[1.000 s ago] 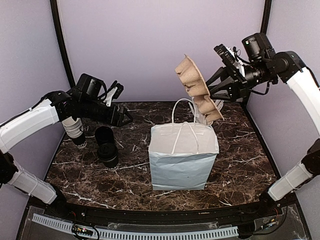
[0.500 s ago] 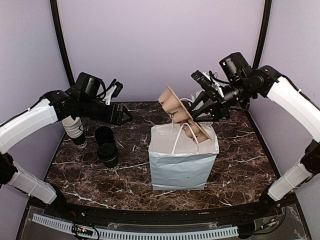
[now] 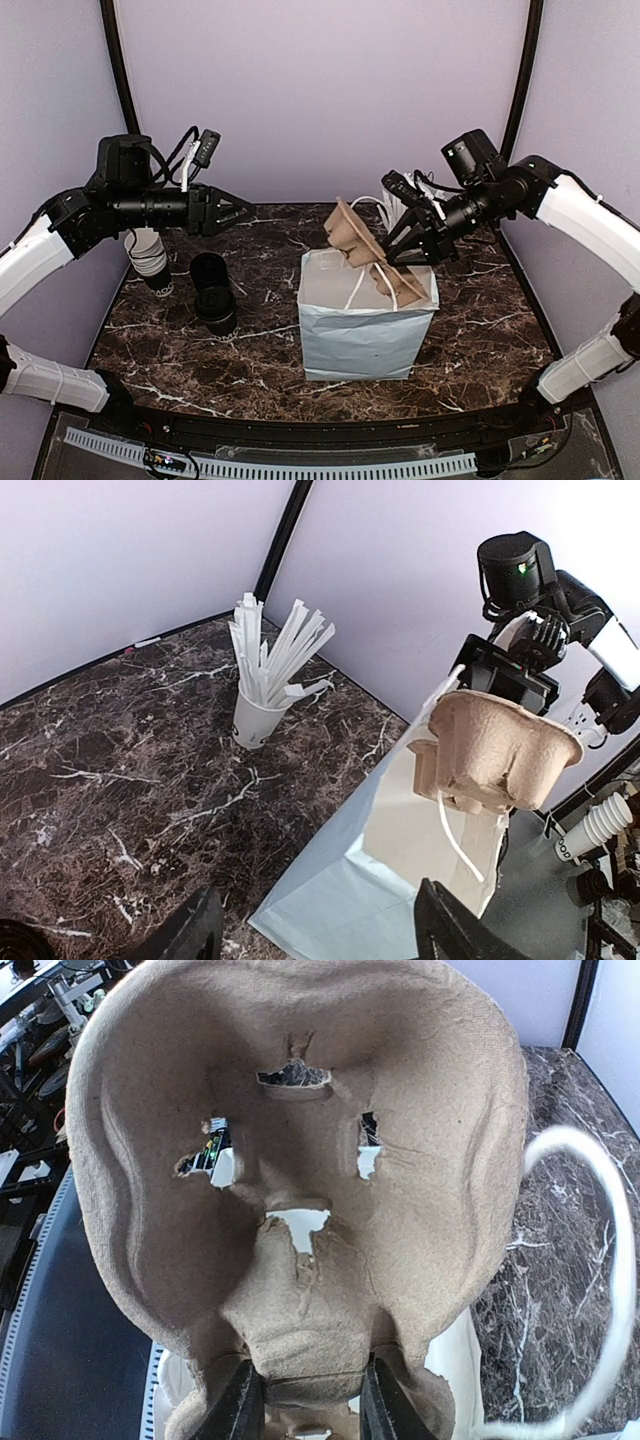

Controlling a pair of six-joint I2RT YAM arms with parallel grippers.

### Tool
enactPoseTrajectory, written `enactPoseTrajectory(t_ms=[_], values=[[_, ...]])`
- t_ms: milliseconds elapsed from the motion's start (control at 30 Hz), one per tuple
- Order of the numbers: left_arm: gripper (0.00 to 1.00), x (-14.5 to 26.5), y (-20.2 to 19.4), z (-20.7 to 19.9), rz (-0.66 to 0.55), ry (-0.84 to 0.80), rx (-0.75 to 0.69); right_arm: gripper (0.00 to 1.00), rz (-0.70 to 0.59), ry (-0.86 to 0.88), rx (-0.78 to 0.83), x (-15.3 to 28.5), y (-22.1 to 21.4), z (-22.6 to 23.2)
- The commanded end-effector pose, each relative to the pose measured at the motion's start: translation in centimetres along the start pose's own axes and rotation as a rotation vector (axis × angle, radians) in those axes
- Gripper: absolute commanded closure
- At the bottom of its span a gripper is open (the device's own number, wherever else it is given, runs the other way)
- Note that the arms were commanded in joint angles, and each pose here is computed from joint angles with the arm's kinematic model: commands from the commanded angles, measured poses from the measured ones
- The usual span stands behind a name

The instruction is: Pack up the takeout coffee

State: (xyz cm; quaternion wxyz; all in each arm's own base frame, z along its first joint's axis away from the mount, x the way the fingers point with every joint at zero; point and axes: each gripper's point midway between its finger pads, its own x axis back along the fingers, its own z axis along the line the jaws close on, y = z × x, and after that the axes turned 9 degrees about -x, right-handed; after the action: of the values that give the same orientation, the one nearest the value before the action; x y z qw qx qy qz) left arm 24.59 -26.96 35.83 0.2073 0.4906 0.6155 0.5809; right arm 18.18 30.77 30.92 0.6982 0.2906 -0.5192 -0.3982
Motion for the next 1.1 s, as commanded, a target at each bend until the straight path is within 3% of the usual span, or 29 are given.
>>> enactPoseTrajectory(t_ms=[0, 167, 333, 533, 800, 1067], values=[[0.35, -0.7, -0.3, -2.1, -0.007, -0.132, -0.013, 0.71, -0.043, -0.059, 0.011, 0.8, 0.9, 0.2], [0.35, -1.6, 0.1, -7.2, -0.035, -0.222, -0.164, 0.71, -0.072, -0.146, -0.059, 0.6, 2.0, -2.1], [0.36, -2.9, -0.6, -10.2, 0.022, -0.252, -0.280, 0.71, -0.101, -0.066, -0.073, 0.4, 2.8, -1.0], [0.38, -5.7, -1.8, -11.9, 0.032, -0.288, -0.276, 0.71, -0.129, -0.042, -0.084, 0.8, 3.7, -0.3], [0.26, -9.7, -3.5, -11.8, 0.047, -0.195, -0.235, 0.70, -0.119, -0.041, -0.099, 0.5, 3.1, -0.5], [0.23, -12.3, -4.5, -11.6, 0.099, -0.152, -0.234, 0.71, -0.115, -0.054, -0.098, 0.6, 2.7, -0.6]])
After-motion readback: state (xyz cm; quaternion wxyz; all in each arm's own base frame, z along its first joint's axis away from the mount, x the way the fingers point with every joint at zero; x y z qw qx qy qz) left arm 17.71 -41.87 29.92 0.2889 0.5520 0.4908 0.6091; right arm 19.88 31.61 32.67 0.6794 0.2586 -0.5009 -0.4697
